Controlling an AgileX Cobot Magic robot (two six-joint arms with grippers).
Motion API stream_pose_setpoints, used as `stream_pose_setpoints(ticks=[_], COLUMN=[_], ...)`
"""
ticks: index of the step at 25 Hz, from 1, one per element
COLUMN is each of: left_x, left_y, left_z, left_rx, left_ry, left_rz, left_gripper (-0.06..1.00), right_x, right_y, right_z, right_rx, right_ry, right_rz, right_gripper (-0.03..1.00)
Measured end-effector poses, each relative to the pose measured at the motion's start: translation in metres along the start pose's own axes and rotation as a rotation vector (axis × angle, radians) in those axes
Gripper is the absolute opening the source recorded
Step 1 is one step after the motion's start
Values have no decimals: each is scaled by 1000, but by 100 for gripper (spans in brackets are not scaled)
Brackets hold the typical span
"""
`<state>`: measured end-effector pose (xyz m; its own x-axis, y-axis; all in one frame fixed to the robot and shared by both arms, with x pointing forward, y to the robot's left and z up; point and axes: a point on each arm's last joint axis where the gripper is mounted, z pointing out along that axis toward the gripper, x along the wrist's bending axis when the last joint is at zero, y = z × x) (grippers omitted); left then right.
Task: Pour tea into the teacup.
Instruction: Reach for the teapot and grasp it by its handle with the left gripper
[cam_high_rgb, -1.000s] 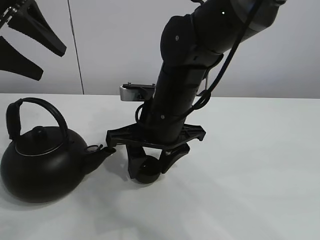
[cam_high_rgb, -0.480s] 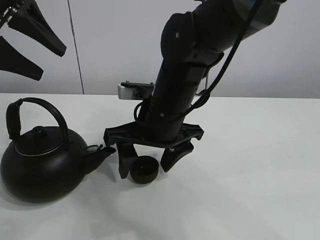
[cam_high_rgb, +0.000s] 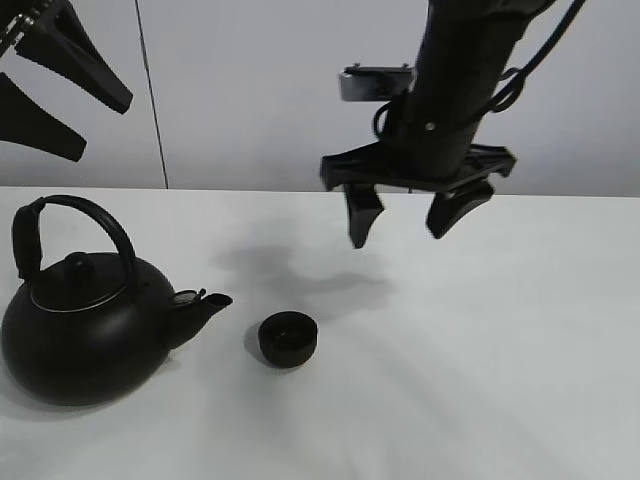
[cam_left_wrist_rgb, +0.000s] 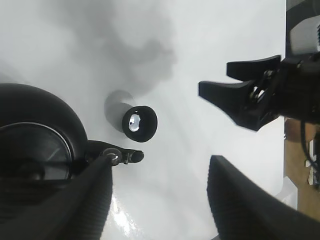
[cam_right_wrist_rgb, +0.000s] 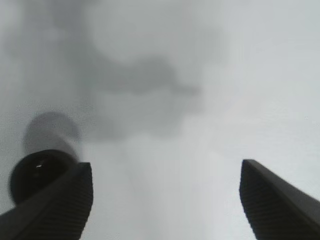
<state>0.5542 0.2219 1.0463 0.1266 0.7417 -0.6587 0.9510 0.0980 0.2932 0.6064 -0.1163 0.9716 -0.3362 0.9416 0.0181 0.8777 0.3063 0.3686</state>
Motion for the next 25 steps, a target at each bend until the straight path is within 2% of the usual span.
stream_pose_setpoints(ticks=[4, 10, 15, 19, 22, 25], left_x=[0, 0, 0, 0, 0, 0], left_y=[0, 0, 0, 0, 0, 0], left_z=[0, 0, 0, 0, 0, 0], left_rx=[0, 0, 0, 0, 0, 0], left_ry=[0, 0, 0, 0, 0, 0], left_rz=[0, 0, 0, 0, 0, 0], left_gripper=[41, 41, 41, 41, 41, 41], right_x=[-57, -140, -186, -189, -159, -117], right_y=[4, -11, -48, -96, -141, -196], right_z=[-25, -89, -183, -279, -347, -398], right_rx=[-23, -53, -108, -261, -440, -643], right_ry=[-93, -237, -472, -649, -702, -673], right_rz=[88, 238, 292, 366, 405, 428], right_gripper=[56, 56, 56, 56, 56, 56])
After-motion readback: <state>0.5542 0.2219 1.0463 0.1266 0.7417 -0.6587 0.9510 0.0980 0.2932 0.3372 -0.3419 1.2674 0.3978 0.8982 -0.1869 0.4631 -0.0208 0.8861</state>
